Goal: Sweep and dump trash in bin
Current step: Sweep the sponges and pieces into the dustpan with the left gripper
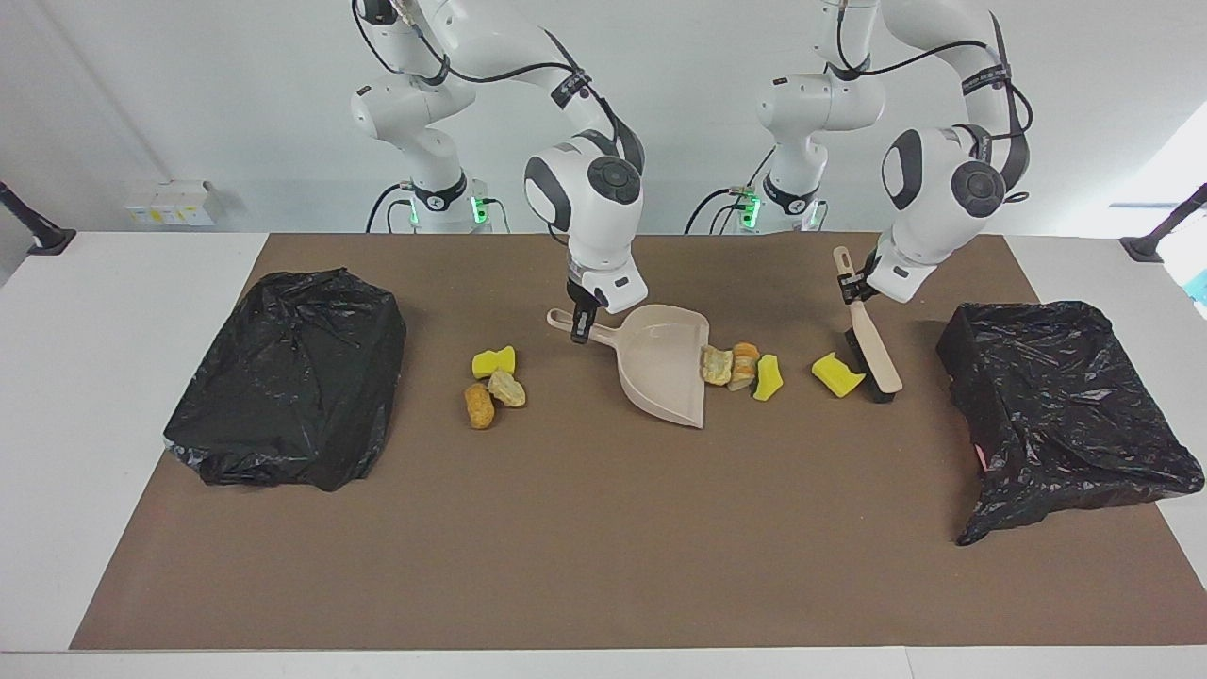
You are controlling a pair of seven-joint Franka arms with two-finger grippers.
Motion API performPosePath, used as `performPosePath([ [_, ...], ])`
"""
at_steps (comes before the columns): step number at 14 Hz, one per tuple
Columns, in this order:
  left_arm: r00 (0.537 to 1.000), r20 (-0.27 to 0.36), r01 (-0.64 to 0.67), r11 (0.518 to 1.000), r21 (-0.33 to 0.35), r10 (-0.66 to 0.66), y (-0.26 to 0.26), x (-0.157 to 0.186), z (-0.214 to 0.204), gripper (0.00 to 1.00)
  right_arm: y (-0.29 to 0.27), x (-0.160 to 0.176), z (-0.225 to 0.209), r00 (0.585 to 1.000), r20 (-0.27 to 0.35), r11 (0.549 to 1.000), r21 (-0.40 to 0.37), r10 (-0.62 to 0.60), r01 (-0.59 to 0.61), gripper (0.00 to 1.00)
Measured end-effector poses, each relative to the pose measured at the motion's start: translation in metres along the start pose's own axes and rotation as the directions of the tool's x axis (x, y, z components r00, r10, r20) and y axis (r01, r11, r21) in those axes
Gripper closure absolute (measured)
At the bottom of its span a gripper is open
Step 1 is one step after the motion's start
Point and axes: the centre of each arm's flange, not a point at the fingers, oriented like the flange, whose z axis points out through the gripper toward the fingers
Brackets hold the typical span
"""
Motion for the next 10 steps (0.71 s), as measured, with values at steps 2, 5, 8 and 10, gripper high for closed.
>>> performPosePath([
  [2, 0.999, -0.01, -0.031, 1.0, 0.005, 0.031, 0.021, -0.003, 0.002, 0.74, 0.0, 0.0, 0.0, 1.0, 0.0, 1.0, 0.0, 0.0, 0.0, 0.68],
  [5, 0.996, 0.001, -0.087, 0.996, -0.026, 0.087, 0.065, -0.013, 0.007, 0.74, 0.0, 0.0, 0.0, 1.0, 0.0, 1.0, 0.0, 0.0, 0.0, 0.68],
  [8, 0.992, 0.001, -0.124, 0.989, -0.086, 0.125, 0.124, -0.031, 0.013, 0.74, 0.0, 0.0, 0.0, 1.0, 0.0, 1.0, 0.0, 0.0, 0.0, 0.68],
  [10, 0.989, 0.003, -0.147, 0.983, -0.113, 0.148, 0.163, -0.049, 0.016, 0.74, 0.0, 0.0, 0.0, 1.0, 0.0, 1.0, 0.0, 0.0, 0.0, 0.68],
])
